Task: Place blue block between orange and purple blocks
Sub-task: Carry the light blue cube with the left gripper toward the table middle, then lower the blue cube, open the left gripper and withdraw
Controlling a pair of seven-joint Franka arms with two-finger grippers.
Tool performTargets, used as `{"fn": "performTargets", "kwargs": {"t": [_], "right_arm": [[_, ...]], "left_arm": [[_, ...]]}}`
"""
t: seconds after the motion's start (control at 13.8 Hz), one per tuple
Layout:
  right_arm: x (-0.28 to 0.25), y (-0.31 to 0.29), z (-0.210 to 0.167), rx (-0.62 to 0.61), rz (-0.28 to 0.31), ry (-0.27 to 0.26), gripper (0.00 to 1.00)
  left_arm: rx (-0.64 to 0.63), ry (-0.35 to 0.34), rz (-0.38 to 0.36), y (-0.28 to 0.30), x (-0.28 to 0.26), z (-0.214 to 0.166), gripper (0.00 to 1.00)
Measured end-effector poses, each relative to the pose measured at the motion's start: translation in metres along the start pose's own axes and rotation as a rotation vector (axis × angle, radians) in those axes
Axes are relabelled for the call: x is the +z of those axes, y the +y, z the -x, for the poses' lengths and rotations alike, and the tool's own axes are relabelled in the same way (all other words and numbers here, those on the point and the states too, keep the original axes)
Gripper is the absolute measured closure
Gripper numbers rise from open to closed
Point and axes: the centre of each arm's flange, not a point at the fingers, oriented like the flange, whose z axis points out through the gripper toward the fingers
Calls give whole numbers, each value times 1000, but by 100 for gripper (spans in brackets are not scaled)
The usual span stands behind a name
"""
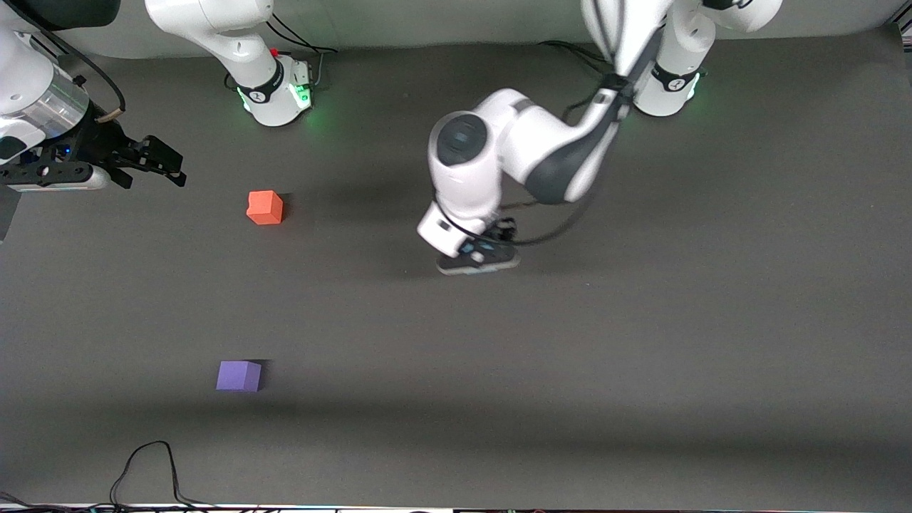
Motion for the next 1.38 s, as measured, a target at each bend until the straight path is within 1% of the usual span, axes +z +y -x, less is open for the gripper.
{"fn": "performTargets", "kwargs": {"t": [0.15, 0.36, 0.51, 0.73, 1.24, 1.38], "right_arm": [[0, 0, 0, 0, 0, 0, 0], [0, 0, -1, 0, 0, 3, 0], [1, 0, -1, 0, 0, 4, 0], [1, 0, -1, 0, 0, 5, 0], [3, 0, -1, 0, 0, 5, 0], [4, 0, -1, 0, 0, 5, 0]], "left_arm": [[31, 11, 11, 33, 23, 31, 42], [67, 23, 33, 63, 74, 55, 42], [73, 30, 47, 71, 107, 58, 42], [72, 44, 65, 74, 136, 55, 42], [80, 35, 55, 75, 185, 61, 42], [82, 37, 56, 76, 185, 61, 38]]}}
